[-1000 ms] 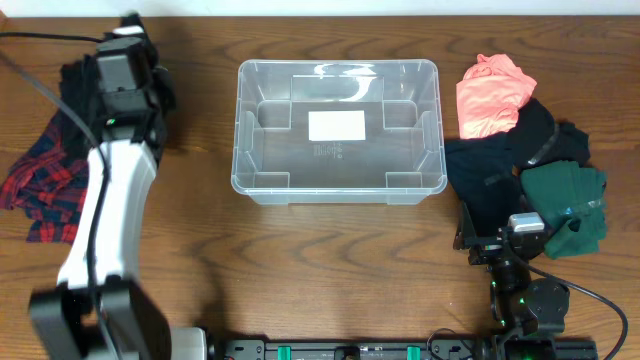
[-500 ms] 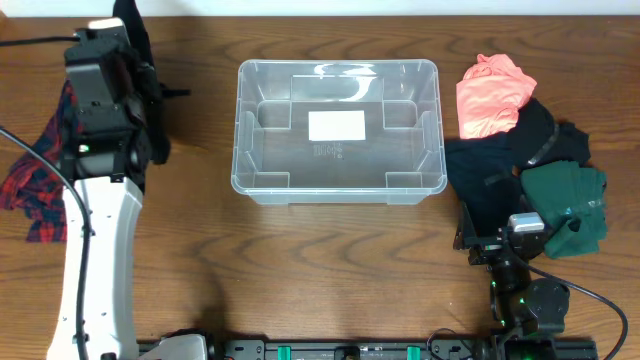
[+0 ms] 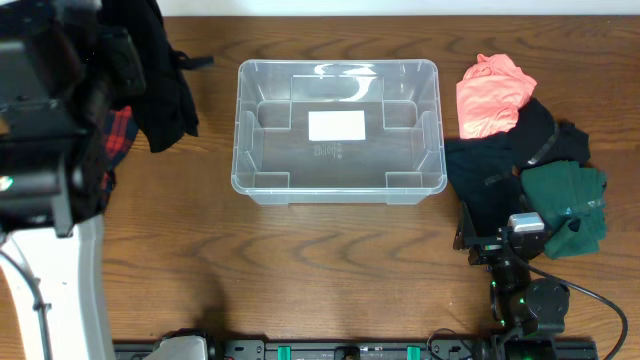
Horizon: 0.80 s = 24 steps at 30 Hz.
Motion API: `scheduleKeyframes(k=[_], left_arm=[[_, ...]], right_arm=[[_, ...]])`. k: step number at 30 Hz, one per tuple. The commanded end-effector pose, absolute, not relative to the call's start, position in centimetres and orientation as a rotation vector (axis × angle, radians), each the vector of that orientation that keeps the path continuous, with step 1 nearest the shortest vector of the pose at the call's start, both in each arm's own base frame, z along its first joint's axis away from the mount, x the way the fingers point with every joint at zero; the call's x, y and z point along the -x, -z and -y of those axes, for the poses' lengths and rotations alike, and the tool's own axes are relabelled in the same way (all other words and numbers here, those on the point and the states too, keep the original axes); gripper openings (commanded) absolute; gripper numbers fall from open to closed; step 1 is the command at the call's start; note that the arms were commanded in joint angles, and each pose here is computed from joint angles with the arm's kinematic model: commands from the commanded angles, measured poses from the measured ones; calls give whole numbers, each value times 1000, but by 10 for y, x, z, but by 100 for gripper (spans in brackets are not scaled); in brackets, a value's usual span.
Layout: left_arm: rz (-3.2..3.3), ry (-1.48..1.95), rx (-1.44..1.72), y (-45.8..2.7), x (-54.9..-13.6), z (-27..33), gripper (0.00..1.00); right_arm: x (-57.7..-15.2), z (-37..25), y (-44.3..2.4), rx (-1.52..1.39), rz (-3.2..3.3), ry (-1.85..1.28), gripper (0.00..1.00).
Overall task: Pack container
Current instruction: 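Lift the black clothes with the left gripper and carry over the bin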
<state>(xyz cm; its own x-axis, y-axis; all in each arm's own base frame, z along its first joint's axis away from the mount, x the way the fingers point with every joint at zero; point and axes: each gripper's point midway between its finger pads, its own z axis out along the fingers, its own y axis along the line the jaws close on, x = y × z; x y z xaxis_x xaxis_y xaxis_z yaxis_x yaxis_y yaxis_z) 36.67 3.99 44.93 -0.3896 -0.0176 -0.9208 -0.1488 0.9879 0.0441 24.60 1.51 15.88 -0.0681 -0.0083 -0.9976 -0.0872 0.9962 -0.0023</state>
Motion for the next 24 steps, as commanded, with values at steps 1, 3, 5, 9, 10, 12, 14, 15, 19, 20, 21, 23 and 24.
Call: scheduleKeyframes(k=[1, 3, 5, 9, 10, 12, 14, 15, 19, 20, 21, 23, 24], left_arm=[[-1869, -43, 65, -491, -348, -21, 6], [-1869, 24, 44, -494, -344, -7, 6], [-1863, 80, 14, -497, -342, 6, 6], [-1857, 191, -36, -500, -339, 37, 6], [-1859, 210, -47, -500, -339, 43, 6], [-1863, 237, -82, -499, -338, 56, 6], [-1868, 262, -109, -498, -338, 68, 6], [-1872, 273, -118, -496, -339, 73, 6], [-1891, 306, -157, -490, -342, 89, 6], [-1897, 311, -166, -488, -344, 93, 6], [-1906, 317, -172, -485, -346, 96, 6], [-1922, 327, -185, -479, -350, 103, 6], [-1930, 331, -192, -476, -353, 106, 6]], right_arm=[[-246, -12, -158, 56, -1640, -60, 99], [-246, -12, -158, 56, -1640, -60, 99], [-246, -12, -158, 56, -1640, -60, 99], [-246, -12, -158, 56, -1640, -60, 99], [-246, -12, -158, 56, -1640, -60, 99], [-246, -12, -158, 56, -1640, -60, 99], [-246, -12, -158, 56, -1640, -60, 99], [-246, -12, -158, 56, -1640, -60, 99], [-246, -12, -158, 56, -1640, -60, 99], [-246, -12, -158, 56, -1640, -60, 99], [-246, -12, -158, 56, -1640, -60, 99], [-246, -12, -158, 56, -1640, -60, 99], [-246, -12, -158, 56, -1640, -60, 99]])
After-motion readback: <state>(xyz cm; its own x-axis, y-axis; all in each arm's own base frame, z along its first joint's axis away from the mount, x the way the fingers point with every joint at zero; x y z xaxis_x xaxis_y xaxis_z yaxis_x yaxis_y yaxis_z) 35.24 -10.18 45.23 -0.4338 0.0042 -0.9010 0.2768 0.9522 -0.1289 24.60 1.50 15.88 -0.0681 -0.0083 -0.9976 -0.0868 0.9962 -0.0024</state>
